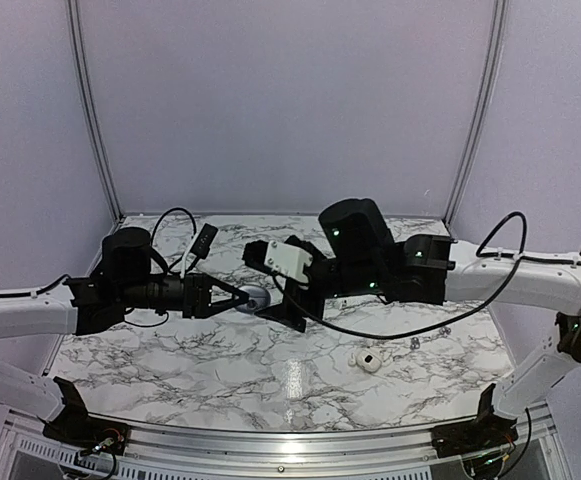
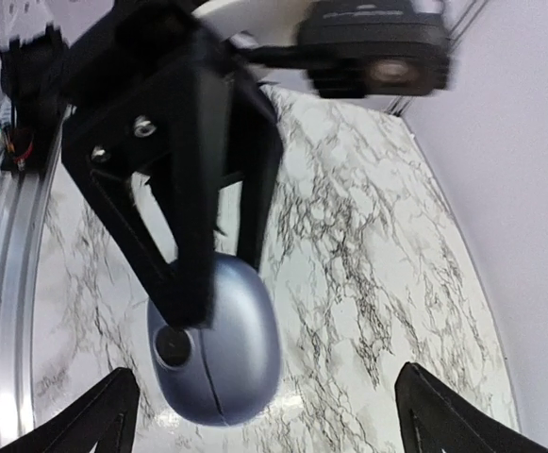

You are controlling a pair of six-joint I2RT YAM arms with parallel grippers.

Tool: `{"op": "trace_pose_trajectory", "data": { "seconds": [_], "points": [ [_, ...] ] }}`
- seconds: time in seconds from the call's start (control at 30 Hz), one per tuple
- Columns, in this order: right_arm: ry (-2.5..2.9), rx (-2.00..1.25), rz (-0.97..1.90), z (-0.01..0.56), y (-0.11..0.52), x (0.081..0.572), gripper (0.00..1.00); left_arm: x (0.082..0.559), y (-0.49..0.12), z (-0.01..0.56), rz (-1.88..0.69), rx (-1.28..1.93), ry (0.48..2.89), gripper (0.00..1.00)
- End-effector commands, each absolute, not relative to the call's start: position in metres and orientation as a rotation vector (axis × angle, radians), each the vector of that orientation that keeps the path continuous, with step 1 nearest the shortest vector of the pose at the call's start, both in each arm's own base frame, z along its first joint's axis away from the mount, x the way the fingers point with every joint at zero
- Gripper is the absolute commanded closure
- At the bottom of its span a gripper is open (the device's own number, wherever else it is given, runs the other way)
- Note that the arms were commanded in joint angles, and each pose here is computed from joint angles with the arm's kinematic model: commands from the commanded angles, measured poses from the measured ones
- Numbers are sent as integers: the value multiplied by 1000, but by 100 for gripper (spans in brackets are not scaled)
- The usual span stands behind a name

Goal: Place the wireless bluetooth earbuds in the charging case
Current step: Pass from the right arm to the left, then pass from the left arm to the right

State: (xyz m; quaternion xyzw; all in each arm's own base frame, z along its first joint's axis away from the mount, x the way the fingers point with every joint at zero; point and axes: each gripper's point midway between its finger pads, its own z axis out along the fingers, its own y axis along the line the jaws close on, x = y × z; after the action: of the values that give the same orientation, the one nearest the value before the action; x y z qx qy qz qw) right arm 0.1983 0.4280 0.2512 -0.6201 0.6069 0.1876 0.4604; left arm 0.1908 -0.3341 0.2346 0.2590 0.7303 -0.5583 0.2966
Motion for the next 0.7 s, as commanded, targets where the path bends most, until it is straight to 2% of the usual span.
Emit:
{"op": "trace_pose_trajectory", "data": {
  "seconds": [0.0,0.3,0.67],
  "points": [
    [1443,-1353,774,301,416,191,5,190,-322,268,-1434,708,1753,86],
    [1391,-1192,1244,322,415,157,11,174,-287,330,-1328,684,1383,88],
    [1282,-1183,1493,348,444,146,28,154,-287,347,-1328,755,1266,88]
  ]
}}
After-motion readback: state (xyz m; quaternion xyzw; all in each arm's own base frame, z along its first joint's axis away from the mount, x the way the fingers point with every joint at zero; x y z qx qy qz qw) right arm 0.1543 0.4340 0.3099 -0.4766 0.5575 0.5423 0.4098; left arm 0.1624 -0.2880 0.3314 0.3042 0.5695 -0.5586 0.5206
